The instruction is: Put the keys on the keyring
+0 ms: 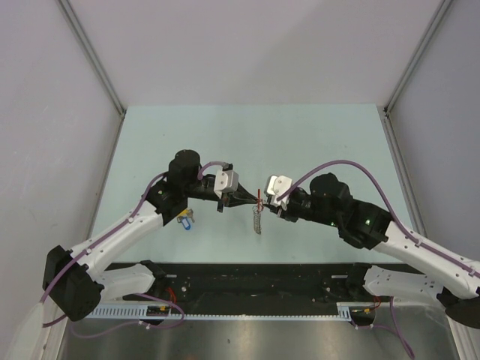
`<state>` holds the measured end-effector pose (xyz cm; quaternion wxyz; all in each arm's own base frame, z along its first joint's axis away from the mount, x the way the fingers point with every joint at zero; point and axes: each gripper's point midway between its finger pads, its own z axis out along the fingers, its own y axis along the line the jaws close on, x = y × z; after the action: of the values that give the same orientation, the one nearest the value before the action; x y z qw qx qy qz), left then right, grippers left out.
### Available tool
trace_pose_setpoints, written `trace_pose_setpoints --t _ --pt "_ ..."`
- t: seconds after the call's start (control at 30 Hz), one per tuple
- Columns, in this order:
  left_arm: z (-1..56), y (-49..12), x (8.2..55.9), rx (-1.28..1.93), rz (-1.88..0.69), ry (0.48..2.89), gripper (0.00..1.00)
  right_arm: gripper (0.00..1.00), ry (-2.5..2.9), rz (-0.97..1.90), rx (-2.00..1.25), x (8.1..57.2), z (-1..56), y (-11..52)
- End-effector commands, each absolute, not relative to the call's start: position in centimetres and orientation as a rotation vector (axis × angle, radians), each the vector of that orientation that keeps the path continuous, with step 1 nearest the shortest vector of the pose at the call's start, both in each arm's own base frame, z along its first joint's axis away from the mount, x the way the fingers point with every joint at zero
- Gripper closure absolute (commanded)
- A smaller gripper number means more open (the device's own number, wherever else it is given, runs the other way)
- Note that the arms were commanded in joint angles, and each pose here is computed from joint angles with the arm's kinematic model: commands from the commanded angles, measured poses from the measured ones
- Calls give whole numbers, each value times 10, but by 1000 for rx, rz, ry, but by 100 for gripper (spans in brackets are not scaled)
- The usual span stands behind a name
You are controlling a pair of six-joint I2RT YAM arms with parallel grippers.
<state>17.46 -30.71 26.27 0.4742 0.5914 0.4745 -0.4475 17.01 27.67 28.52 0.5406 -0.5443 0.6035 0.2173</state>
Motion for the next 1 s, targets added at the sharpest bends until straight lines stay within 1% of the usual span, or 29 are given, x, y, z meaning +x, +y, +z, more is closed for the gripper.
trace_pose_setpoints --t 0.0,0.47,0.77,0.97 --pt "279 -308 168 1444 -1095 1083 100 67 1396 509 -1263 178 293 275" --pt "278 -308 167 1453 -1098 1079 100 68 1298 611 -1321 169 299 276" --pt "279 -308 166 1455 -1102 1075 100 73 1300 622 -1324 171 297 277" --pt "279 -308 166 1454 -1101 1072 100 74 1305 634 -1333 171 294 279"
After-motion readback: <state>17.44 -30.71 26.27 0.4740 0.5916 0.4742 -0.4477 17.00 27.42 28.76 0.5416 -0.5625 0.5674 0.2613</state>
